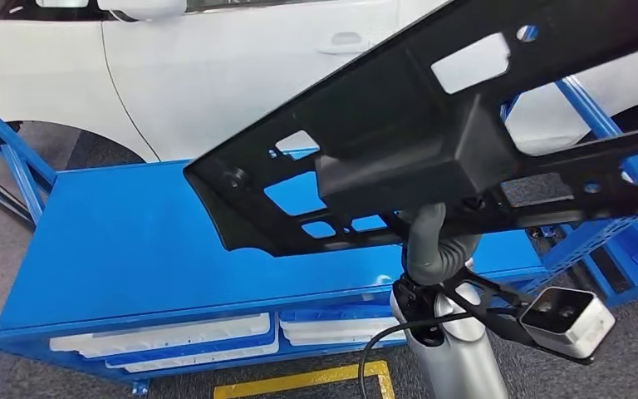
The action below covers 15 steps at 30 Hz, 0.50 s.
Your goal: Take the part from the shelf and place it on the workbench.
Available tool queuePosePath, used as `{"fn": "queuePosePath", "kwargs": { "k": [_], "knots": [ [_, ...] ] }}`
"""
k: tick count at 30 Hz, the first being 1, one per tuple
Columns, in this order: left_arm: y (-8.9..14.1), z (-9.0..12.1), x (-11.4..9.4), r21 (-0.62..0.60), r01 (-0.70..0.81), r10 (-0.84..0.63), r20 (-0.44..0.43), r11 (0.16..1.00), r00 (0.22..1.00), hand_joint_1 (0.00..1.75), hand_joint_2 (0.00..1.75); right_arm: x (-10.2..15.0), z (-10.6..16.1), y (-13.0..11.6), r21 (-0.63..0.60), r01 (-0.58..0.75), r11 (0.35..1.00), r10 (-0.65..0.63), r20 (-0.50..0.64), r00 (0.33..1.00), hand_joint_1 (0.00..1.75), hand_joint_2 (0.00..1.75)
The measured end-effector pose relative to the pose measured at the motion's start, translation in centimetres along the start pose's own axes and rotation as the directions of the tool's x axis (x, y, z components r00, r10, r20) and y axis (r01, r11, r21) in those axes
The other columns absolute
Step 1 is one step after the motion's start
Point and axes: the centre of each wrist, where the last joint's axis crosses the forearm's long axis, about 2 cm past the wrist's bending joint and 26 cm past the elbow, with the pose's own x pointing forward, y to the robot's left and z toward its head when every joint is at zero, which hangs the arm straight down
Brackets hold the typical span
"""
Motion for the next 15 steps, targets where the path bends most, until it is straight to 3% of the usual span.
{"fn": "queuePosePath", "kwargs": {
  "k": [7,15],
  "knots": [
    [0.7,0.3,-0.4,0.020,0.029,-0.028,-0.044,0.999,0.999,0.00,1.75,0.7,1.6,2.9,0.082,-0.056,0.995,0.060,-0.053,0.997,1.75,1.75],
    [0.8,0.2,-0.4,0.025,0.058,-0.055,-0.097,0.998,0.994,0.00,1.75,1.9,2.1,3.2,0.081,-0.085,0.993,0.089,-0.045,0.995,1.75,1.75]
  ]
}}
